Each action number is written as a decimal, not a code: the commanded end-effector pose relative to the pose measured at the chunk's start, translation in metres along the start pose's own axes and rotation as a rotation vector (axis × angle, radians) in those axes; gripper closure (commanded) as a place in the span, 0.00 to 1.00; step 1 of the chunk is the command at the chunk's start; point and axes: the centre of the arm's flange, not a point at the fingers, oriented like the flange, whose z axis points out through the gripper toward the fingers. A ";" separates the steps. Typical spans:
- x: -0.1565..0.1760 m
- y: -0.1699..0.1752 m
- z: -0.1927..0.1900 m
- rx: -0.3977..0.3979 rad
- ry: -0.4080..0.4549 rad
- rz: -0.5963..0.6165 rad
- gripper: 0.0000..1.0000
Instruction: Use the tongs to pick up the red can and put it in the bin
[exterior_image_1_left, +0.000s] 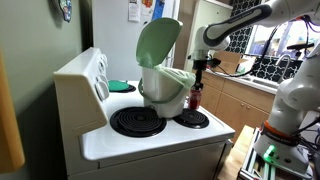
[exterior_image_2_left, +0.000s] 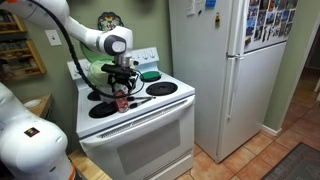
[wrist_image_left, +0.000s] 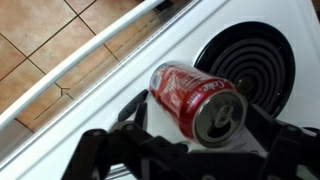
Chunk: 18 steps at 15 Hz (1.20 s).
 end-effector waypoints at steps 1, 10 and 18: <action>0.006 0.000 0.002 -0.006 -0.003 -0.015 0.00; 0.005 -0.004 -0.001 -0.003 -0.004 0.029 0.00; 0.008 -0.013 -0.001 -0.014 -0.012 0.048 0.00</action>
